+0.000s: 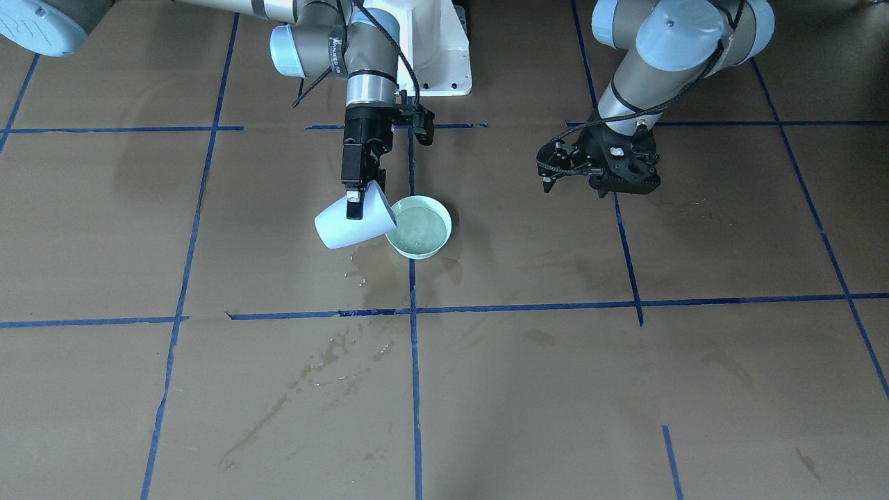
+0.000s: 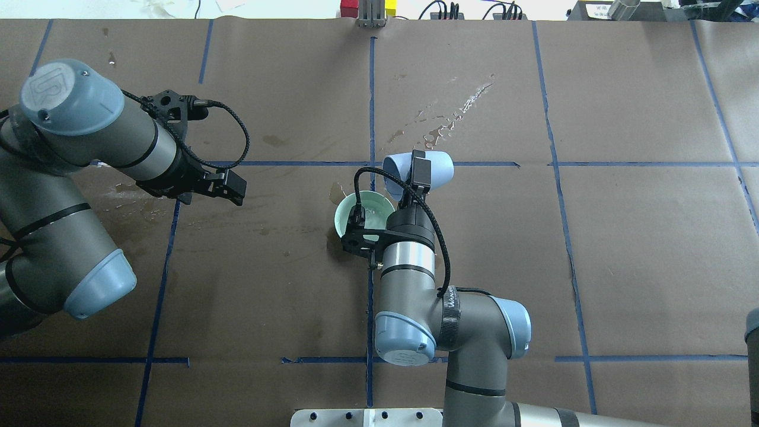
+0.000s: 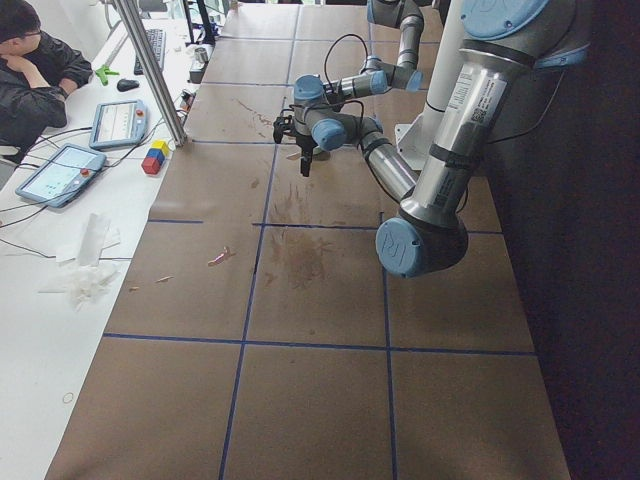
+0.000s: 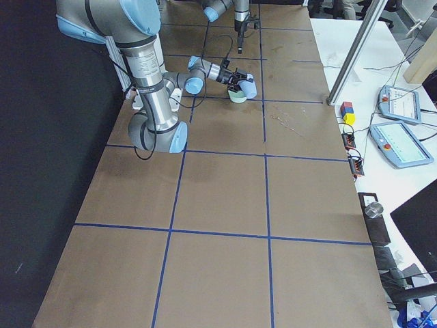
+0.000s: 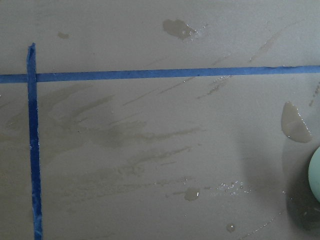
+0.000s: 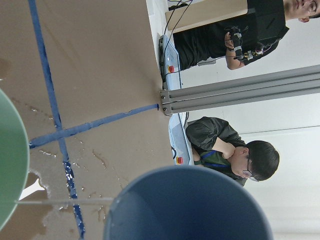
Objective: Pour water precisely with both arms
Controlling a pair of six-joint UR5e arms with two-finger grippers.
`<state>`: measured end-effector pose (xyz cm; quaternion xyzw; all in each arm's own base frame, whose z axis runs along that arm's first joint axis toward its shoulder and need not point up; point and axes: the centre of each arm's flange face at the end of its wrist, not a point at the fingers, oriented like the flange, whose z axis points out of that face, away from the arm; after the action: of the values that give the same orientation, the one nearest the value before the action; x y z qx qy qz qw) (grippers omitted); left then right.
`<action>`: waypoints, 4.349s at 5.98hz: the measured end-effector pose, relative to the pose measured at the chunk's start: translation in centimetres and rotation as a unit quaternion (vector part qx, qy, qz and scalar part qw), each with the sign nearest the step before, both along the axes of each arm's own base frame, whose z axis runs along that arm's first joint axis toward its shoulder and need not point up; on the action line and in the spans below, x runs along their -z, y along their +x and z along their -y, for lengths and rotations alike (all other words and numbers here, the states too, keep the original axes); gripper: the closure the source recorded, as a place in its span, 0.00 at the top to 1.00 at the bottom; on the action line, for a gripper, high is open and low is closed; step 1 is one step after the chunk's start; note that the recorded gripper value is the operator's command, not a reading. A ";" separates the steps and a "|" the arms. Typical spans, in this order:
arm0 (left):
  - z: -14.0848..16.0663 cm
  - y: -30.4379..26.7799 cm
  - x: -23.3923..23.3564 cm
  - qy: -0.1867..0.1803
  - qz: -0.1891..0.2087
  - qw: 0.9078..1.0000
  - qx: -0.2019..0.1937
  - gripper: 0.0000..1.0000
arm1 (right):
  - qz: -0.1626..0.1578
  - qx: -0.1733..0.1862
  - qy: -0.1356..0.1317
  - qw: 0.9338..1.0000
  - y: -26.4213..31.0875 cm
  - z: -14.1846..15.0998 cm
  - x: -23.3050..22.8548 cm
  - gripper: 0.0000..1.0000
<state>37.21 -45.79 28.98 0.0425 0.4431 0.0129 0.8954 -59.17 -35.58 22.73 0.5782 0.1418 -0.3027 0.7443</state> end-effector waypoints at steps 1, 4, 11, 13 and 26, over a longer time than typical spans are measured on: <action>0.0 0.0 0.0 0.000 0.000 1.000 0.000 1.00 | 0.000 0.000 0.000 1.000 0.0 0.0 0.0 0.00; 0.0 0.0 0.0 0.000 0.000 1.000 0.000 1.00 | 0.010 -0.001 0.000 1.000 0.1 -0.1 0.5 0.00; 0.0 0.1 0.1 0.000 -0.001 1.000 0.001 1.00 | 0.308 -0.008 -0.092 0.947 5.1 -0.2 5.1 0.00; 0.0 0.1 0.2 0.000 -0.001 1.000 0.000 1.00 | 0.444 -0.020 -0.152 0.883 8.7 0.7 6.1 0.00; -0.1 0.2 0.4 0.000 -0.003 1.000 0.001 1.00 | 0.590 -0.098 -0.211 0.773 34.0 -0.8 -34.3 0.00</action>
<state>37.43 -45.72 28.62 0.0429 0.4454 0.0118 0.8942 -25.19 -34.78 57.05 0.4546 -0.3364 0.1503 0.8109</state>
